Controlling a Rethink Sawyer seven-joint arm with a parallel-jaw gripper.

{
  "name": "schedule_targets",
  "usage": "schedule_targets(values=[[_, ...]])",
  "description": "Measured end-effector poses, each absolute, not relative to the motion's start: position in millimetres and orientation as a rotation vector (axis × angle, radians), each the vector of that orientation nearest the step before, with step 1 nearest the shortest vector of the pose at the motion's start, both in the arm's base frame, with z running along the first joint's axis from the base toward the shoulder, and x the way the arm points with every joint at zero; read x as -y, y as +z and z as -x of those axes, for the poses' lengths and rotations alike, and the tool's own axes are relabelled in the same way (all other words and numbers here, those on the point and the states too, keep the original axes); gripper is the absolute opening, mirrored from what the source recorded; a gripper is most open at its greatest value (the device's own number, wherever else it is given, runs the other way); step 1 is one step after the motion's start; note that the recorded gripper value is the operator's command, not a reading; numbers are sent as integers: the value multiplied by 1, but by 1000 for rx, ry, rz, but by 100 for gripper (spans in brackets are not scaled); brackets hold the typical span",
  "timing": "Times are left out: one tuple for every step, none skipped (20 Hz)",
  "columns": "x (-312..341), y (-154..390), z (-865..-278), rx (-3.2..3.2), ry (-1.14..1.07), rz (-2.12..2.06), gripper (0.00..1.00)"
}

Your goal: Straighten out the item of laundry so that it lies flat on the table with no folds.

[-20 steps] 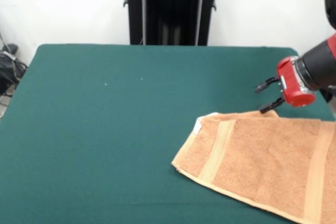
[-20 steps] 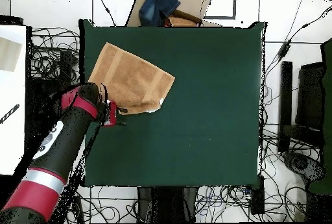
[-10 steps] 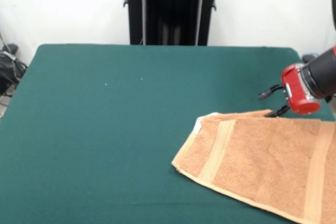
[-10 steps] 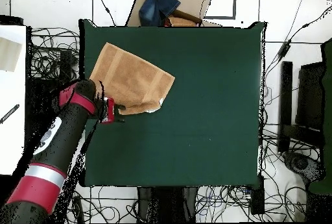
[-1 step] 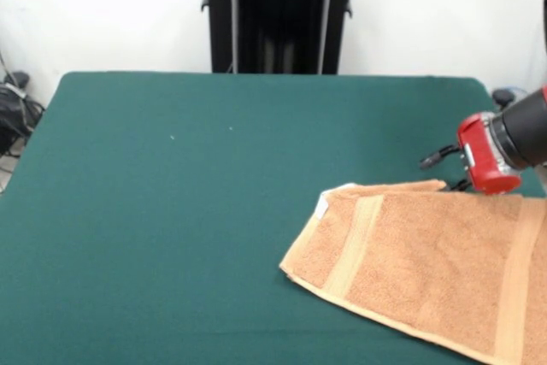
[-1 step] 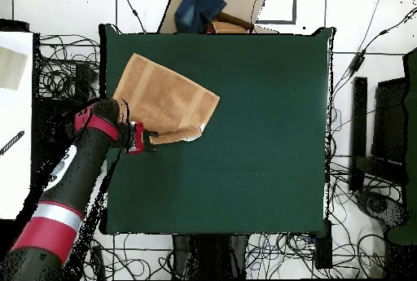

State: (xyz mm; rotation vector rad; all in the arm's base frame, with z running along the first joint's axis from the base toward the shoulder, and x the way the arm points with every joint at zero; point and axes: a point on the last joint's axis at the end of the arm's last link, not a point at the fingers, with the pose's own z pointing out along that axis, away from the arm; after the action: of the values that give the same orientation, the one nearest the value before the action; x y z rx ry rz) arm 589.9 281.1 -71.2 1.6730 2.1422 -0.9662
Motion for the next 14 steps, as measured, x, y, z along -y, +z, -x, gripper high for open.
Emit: schedule_targets(values=[[-281, -71, -590, -2142, -967, -1674, 100], [-281, -71, -590, -2142, -967, -1673, 100], [-281, -71, -590, -2141, -967, -1673, 100], [-281, -71, -590, -2141, -967, -1673, 100], [-281, -71, -590, -2141, -968, -1672, 100], [-280, -71, -590, -2139, -970, -1670, 100], [-279, -72, -592, -2132, -978, -1661, 0], [-279, -72, -592, -2130, -979, -1658, 0], [-278, -72, -593, -2129, -981, -1655, 0], [-278, -72, -593, -2127, -982, -1652, 0], [-278, -72, -594, -2124, -986, -1646, 0], [-278, -72, -594, -2123, -989, -1643, 0], [-278, -73, -594, -2122, -993, -1641, 0], [-277, -74, -594, -2120, -998, -1639, 0]])
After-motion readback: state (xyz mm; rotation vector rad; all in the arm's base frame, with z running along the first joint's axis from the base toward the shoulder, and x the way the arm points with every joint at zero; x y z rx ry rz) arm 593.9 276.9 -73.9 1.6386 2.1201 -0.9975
